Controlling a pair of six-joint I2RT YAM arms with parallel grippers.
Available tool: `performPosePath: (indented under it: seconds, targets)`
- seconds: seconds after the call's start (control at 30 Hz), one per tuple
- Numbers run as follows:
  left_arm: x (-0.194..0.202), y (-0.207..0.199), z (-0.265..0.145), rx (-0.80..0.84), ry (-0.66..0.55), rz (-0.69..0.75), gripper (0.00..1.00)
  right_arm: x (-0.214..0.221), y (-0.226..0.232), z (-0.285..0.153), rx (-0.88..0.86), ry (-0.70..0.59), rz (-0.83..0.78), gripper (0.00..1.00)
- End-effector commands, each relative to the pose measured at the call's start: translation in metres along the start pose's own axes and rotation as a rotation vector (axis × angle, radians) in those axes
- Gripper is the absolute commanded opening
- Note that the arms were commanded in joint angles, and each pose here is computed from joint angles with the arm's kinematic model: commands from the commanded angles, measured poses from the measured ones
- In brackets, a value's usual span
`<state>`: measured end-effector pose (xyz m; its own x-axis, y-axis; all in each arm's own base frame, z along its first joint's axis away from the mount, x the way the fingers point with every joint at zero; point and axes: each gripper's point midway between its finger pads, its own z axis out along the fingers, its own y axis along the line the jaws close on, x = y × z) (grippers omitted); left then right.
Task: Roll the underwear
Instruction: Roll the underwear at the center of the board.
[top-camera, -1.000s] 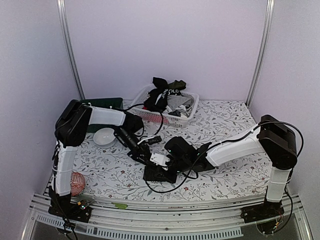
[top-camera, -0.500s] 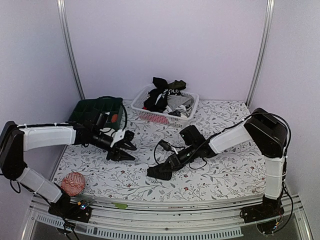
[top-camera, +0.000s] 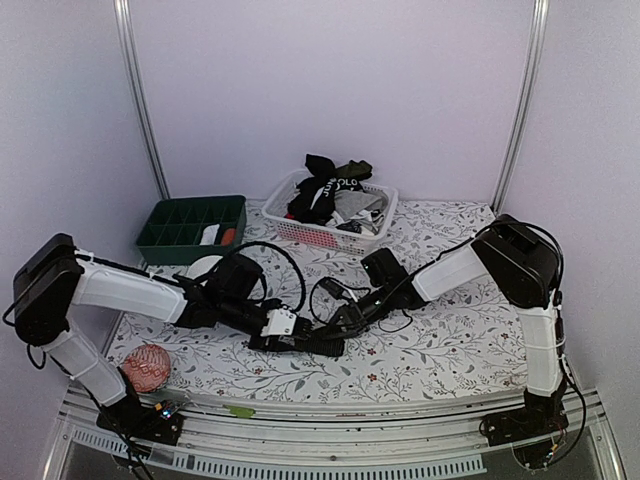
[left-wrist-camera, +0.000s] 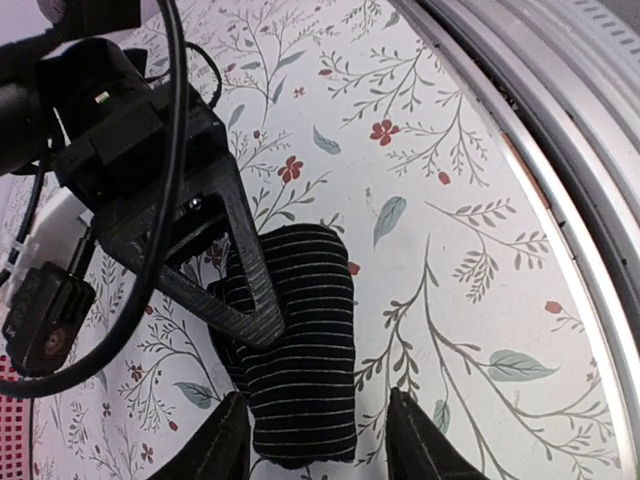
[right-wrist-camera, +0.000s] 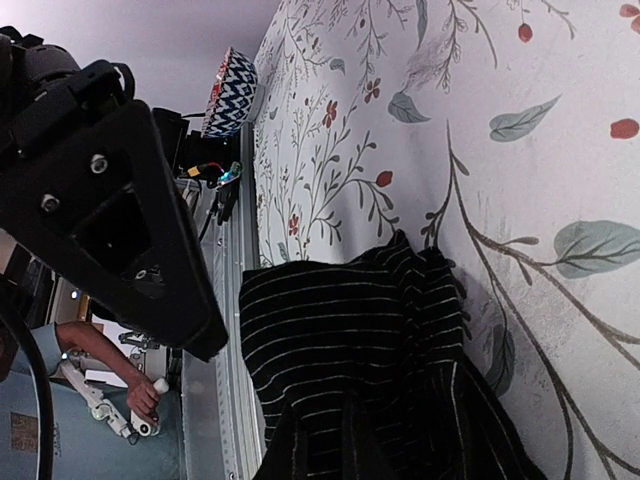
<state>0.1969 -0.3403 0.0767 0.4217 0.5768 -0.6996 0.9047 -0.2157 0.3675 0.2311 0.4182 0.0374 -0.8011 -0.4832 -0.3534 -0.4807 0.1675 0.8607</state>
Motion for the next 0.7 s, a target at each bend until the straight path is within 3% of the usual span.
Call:
performPosePath:
  seconds: [0.0, 0.13, 0.2, 0.27, 0.33, 0.4, 0.5, 0.67]
  targets:
    - [-0.003, 0.02, 0.014, -0.07, 0.019, 0.051, 0.48, 0.036, -0.06, 0.0, 0.165, 0.043, 0.163, 0.0]
    - [0.02, 0.015, 0.033, -0.051, 0.114, 0.052, 0.46, 0.033, -0.06, -0.001, 0.175, 0.035, 0.146, 0.0]
    - [0.032, 0.012, 0.038, -0.031, 0.158, 0.037, 0.39, 0.03, -0.058, -0.002, 0.178, 0.029, 0.132, 0.0]
    - [0.039, 0.004, 0.039, 0.007, 0.189, 0.028, 0.25, 0.025, -0.056, -0.004, 0.194, 0.016, 0.11, 0.03]
    - [0.042, -0.003, 0.037, 0.043, 0.201, 0.018, 0.15, 0.015, -0.052, -0.011, 0.24, -0.017, 0.066, 0.11]
    - [0.045, -0.011, 0.035, 0.088, 0.219, 0.009, 0.08, -0.004, -0.044, -0.026, 0.324, -0.093, -0.016, 0.28]
    - [0.048, -0.027, 0.031, 0.177, 0.235, 0.001, 0.04, -0.029, -0.02, -0.057, 0.437, -0.23, -0.156, 0.49]
    - [0.044, -0.03, 0.031, 0.286, 0.243, -0.092, 0.02, -0.032, 0.004, -0.093, 0.569, -0.309, -0.275, 0.68]
